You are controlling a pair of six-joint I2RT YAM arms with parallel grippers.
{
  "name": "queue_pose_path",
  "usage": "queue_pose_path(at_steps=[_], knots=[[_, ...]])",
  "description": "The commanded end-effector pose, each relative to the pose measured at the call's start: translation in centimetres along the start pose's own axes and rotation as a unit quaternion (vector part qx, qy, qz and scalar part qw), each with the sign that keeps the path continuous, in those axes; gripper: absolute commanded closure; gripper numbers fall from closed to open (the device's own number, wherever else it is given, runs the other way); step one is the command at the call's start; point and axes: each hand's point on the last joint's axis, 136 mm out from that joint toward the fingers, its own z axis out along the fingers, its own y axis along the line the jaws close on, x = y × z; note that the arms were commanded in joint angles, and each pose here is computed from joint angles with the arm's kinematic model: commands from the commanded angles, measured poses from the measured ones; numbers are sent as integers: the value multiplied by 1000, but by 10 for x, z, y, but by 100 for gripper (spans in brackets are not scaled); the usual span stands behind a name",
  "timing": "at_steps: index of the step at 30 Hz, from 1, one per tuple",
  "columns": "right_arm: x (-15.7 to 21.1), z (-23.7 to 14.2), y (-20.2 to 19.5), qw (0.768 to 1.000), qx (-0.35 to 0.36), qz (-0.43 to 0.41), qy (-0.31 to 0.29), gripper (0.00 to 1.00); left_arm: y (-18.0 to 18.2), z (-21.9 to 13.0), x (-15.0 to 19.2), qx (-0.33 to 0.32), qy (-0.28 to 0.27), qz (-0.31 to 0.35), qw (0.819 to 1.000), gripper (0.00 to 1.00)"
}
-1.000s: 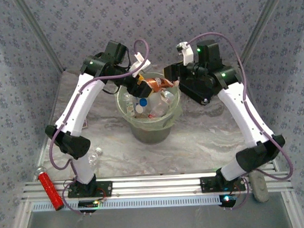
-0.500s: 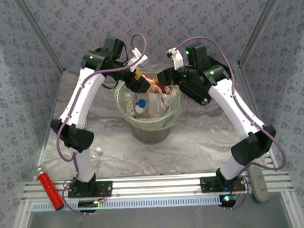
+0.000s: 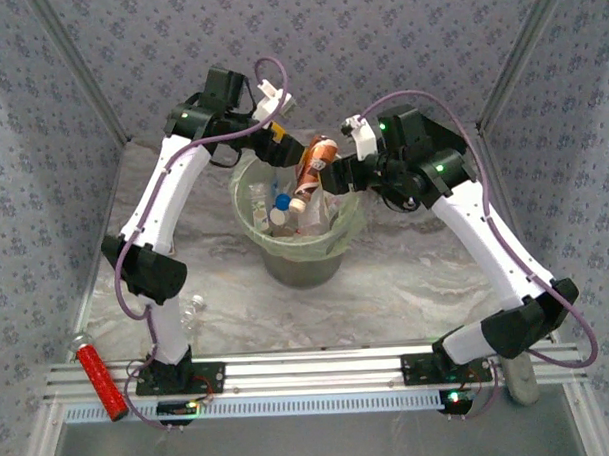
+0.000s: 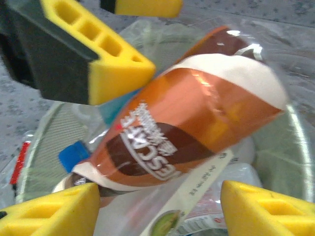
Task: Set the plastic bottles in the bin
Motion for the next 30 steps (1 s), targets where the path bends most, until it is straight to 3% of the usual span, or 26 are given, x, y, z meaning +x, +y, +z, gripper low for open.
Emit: queue_pose_path(at_steps=[1,7,13,21,26,30], knots=[[-15,1,-12,999,39,1,-13,28,-12,-29,-24,-23,-52,3,998,12],[-38,17,-15,999,38,7,-36,24,-3,-81,-28,-135,-114,-34,984,12],[-35,53,-9,1000,15,5,3,29,4,-121,23,-232,-94,-116,961,11],[-3,79,-2,999,13,3,53,37,13,-175,150,-363,-44,-287,885,11],[9,82,1,998,15,6,65,38,8,-169,232,-385,-2,-399,832,7],[-4,73,1,999,23,2,49,38,4,-170,279,-413,14,-463,784,2]])
